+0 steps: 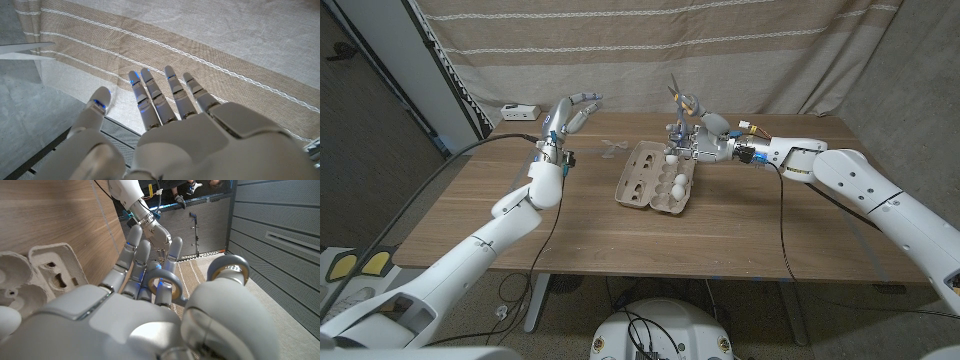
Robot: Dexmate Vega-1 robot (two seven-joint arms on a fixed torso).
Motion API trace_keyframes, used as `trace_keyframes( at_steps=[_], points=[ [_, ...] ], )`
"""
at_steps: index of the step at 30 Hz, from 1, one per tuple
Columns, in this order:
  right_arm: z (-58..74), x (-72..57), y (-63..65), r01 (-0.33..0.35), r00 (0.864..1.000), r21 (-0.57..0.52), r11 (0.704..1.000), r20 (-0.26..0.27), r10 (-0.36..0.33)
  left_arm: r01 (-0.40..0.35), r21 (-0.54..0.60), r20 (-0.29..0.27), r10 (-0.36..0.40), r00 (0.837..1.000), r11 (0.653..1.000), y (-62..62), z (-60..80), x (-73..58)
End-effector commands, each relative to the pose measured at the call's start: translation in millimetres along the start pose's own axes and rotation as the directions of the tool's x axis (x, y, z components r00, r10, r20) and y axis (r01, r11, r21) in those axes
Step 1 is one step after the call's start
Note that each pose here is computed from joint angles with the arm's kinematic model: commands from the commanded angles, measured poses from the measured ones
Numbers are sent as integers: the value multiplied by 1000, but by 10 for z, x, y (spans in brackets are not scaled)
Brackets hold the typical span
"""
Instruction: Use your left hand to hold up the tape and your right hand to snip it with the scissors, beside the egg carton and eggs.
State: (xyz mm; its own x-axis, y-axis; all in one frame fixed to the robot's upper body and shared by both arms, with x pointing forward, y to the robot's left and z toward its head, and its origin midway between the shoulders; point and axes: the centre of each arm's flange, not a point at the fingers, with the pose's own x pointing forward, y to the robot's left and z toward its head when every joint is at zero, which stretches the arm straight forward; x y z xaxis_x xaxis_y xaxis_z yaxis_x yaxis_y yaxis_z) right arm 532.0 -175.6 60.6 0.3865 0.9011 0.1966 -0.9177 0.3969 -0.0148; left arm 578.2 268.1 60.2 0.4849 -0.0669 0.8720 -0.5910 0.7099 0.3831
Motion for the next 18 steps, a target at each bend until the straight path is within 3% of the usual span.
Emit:
trace_keyframes(
  at_steps=[1,9,18],
  points=[
    [-55,17,-13,-9,1000,5,1000,-10,9,-14,63,70,9,998,998,11,112,177],
    [-63,-18,-23,-1,1000,9,1000,-6,1,74,98,93,-83,992,992,-40,62,275],
    [-57,-39,-41,3,1000,4,1000,-10,-3,132,147,67,-143,987,980,-109,-19,217]
  ],
)
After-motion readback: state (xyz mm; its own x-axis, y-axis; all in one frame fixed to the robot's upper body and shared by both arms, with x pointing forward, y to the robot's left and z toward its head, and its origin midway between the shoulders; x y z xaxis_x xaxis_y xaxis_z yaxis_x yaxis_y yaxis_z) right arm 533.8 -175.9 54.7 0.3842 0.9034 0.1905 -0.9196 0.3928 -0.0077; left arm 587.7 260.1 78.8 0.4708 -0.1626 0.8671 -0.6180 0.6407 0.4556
